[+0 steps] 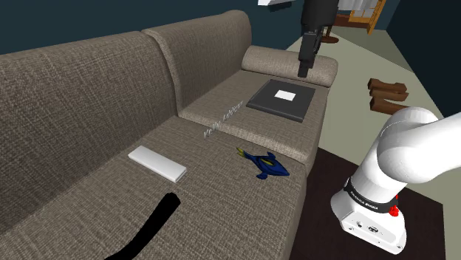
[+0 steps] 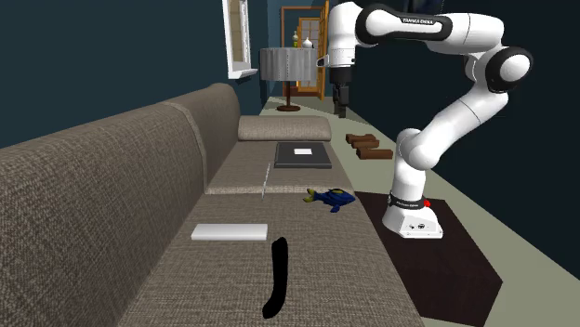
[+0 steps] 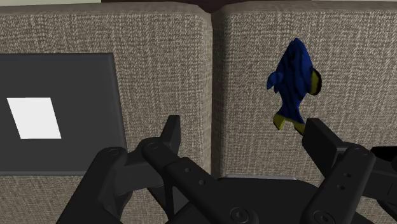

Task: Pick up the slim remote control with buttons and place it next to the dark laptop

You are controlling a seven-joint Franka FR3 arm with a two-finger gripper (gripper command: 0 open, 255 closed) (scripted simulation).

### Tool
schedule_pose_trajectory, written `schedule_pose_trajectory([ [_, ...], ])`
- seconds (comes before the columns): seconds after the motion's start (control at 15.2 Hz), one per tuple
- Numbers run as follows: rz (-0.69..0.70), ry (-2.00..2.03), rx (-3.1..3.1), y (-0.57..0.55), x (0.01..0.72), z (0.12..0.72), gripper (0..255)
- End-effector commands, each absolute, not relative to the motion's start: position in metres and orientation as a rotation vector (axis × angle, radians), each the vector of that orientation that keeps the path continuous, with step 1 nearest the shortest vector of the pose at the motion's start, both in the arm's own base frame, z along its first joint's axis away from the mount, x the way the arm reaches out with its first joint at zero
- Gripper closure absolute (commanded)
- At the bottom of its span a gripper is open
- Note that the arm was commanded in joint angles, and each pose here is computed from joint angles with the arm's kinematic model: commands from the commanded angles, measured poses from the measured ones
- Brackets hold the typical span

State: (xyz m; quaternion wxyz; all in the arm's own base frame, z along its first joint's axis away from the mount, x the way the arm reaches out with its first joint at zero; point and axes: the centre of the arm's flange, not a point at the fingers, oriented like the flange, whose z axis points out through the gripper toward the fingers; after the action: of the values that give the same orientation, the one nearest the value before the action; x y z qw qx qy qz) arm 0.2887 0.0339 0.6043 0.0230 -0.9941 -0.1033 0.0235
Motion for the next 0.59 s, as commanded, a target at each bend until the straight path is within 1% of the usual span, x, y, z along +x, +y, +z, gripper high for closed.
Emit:
schedule_pose_trajectory([
  [0.0, 0.073, -0.32, -3.078, 0.034, 0.289, 0.604, 0],
  [0.53, 0.06, -0.322, -3.09, 0.111, 0.344, 0.557, 0],
])
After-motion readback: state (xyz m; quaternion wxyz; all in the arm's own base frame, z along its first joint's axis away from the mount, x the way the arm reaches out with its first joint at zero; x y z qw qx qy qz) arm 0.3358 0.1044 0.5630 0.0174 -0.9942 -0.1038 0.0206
